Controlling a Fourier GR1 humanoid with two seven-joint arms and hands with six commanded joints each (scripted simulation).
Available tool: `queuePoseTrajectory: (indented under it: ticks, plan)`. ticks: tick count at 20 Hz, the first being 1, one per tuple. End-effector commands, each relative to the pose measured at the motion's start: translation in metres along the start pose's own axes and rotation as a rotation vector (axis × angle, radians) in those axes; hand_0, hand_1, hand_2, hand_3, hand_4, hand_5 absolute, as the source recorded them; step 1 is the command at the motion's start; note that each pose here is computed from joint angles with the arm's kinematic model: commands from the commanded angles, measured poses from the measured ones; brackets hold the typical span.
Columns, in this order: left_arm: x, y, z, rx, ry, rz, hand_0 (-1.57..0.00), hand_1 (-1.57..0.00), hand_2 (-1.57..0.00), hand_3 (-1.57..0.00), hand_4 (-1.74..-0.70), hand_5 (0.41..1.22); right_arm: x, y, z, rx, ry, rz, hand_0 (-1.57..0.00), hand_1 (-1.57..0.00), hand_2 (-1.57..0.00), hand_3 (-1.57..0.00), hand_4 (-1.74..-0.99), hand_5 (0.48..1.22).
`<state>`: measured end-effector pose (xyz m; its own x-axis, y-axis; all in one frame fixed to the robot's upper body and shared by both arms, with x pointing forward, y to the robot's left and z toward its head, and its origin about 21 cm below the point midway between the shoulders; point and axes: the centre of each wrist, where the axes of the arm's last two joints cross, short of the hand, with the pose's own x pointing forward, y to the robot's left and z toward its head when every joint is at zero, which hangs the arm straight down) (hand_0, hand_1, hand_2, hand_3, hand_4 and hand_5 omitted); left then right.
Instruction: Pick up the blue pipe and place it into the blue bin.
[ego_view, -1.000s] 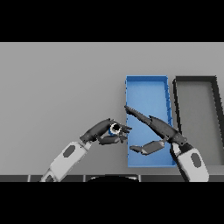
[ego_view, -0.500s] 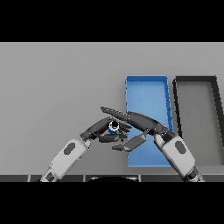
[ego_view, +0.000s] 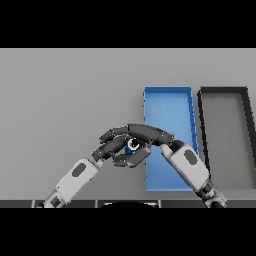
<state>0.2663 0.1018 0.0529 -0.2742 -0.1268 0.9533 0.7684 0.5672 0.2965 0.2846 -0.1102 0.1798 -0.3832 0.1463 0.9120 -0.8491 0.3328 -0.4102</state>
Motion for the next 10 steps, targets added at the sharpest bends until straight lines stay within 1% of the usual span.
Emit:
queuePoseTrajectory:
  ticks: [1,2,3,4,5,6,7,8,9,10]
  plan:
    - [0.0021,-0.0009,0.0003,0.016,-0.021,-0.011,-0.88,-0.83,-0.8,-0.67,-1.61,1.221,-0.0001,0.0031,-0.0033,0.023,-0.01,0.001,-0.7,-0.71,-0.71,-0.56,-1.453,0.551]
    - [0.0026,0.0001,0.002,0.014,-0.043,-0.007,-0.89,-0.87,-0.85,-0.66,-1.64,1.221,-0.0016,0.0036,-0.0025,0.035,-0.013,-0.019,-0.87,-0.89,-0.89,-0.7,-1.503,0.573]
    - [0.0051,0.0001,0.0,0.033,-0.071,0.024,-1.03,-1.01,-0.99,-0.62,-1.66,1.192,-0.0017,0.0039,-0.0045,0.046,-0.008,-0.05,-1.01,-1.02,-1.02,-0.83,-1.541,0.604]
    - [0.0017,-0.004,-0.0018,0.035,-0.099,0.075,-1.14,-1.12,-1.11,-0.57,-1.67,1.198,-0.0009,0.0078,-0.0072,0.05,-0.014,-0.069,-1.12,-1.13,-1.13,-0.98,-1.513,0.65]
    - [0.0013,-0.0038,-0.0016,0.041,-0.108,0.104,-1.22,-1.21,-1.2,-0.52,-1.69,1.203,-0.0024,0.0082,-0.005,0.034,-0.02,-0.088,-1.21,-1.22,-1.22,-1.1,-1.492,0.706]
    - [0.0005,-0.0074,-0.0039,0.036,-0.126,0.133,-1.29,-1.28,-1.27,-0.53,-1.7,1.206,-0.0014,0.0084,-0.0037,0.019,-0.034,-0.089,-1.28,-1.29,-1.29,-1.19,-1.475,0.809]
    - [0.0013,-0.008,-0.0043,0.043,-0.121,0.14,-1.35,-1.34,-1.33,-0.53,-1.71,1.209,-0.0013,0.0066,-0.0044,0.01,-0.032,-0.078,-1.34,-1.35,-1.35,-1.27,-1.464,0.891]
    - [0.0019,-0.0084,-0.0026,0.037,-0.126,0.135,-1.39,-1.39,-1.38,-0.55,-1.71,1.212,-0.0001,0.0089,-0.0051,0.01,-0.048,-0.06,-1.39,-1.39,-1.39,-1.33,-1.458,0.957]
    - [0.0004,-0.009,-0.0013,0.039,-0.124,0.126,-1.43,-1.42,-1.42,-0.59,-1.72,1.214,-0.0004,0.0095,-0.0018,0.01,-0.048,-0.039,-1.42,-1.43,-1.43,-1.38,-1.456,1.01]
    - [0.0001,-0.0072,-0.0015,0.038,-0.127,0.116,-1.46,-1.45,-1.45,-0.59,-1.72,1.215,-0.0008,0.0124,-0.0007,0.007,-0.074,-0.023,-1.45,-1.46,-1.46,-1.42,-1.459,1.052]
